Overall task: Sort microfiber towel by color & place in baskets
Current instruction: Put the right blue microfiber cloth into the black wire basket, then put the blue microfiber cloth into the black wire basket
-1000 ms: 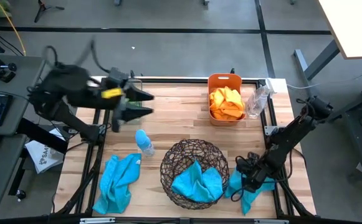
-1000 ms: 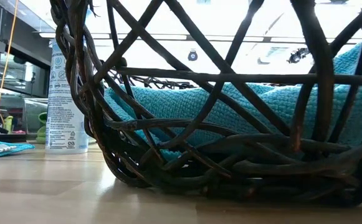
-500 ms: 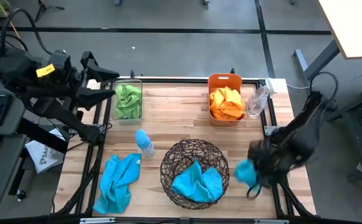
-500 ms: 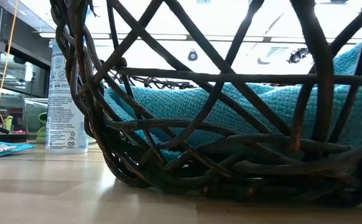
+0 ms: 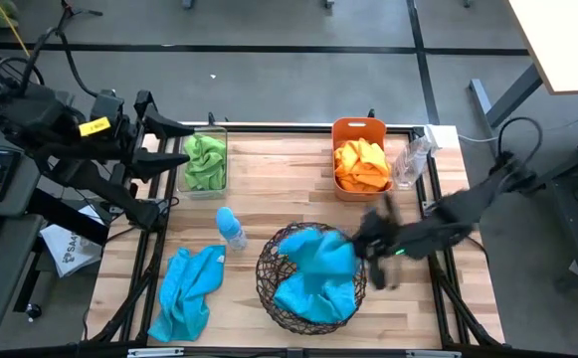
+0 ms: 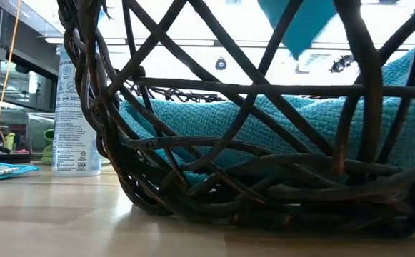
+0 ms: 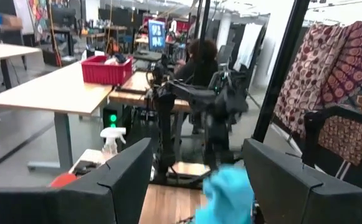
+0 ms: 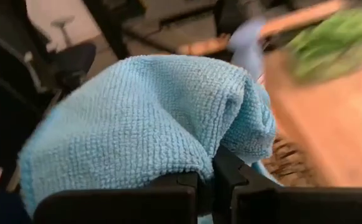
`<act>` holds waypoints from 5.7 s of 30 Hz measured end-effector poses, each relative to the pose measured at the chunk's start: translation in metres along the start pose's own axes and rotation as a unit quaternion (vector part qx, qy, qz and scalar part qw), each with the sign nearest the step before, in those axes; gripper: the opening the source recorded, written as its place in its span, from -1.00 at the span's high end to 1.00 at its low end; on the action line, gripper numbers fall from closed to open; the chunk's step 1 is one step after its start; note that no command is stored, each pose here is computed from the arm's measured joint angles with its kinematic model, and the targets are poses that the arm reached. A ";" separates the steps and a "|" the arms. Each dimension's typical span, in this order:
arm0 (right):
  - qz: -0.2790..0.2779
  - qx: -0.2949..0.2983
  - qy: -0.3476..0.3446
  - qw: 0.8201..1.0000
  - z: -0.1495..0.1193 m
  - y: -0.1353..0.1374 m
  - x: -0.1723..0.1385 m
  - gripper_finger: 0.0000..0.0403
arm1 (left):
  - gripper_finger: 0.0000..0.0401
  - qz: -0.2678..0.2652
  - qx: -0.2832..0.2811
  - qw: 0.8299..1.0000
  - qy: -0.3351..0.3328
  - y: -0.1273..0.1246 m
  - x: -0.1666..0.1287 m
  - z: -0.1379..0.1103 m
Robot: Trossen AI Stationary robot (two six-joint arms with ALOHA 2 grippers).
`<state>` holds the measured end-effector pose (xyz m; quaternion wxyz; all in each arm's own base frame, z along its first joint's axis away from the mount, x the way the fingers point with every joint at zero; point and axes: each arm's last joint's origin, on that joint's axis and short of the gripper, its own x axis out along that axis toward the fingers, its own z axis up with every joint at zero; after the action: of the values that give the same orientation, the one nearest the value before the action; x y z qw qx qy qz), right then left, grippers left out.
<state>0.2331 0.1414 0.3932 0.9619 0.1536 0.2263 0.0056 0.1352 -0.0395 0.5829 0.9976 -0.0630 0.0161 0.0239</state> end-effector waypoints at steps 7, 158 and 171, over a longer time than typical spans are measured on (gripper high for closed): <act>-0.032 0.054 0.029 0.998 -0.049 -0.027 0.095 0.88 | -0.19 0.004 -0.017 1.000 0.022 0.001 0.000 -0.005; 0.038 0.175 -0.049 0.983 -0.065 -0.071 -0.045 -0.53 | 0.20 -0.198 -0.241 0.899 0.307 0.001 0.249 -0.287; 0.016 0.193 -0.092 0.977 -0.057 -0.076 -0.044 -0.53 | 0.13 -0.217 -0.204 0.917 0.266 -0.037 0.230 -0.269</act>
<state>0.1647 0.0825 0.3410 0.9305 0.3400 0.1313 -0.0366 0.3583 -0.0994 0.3125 0.9028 -0.2708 0.2616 -0.2081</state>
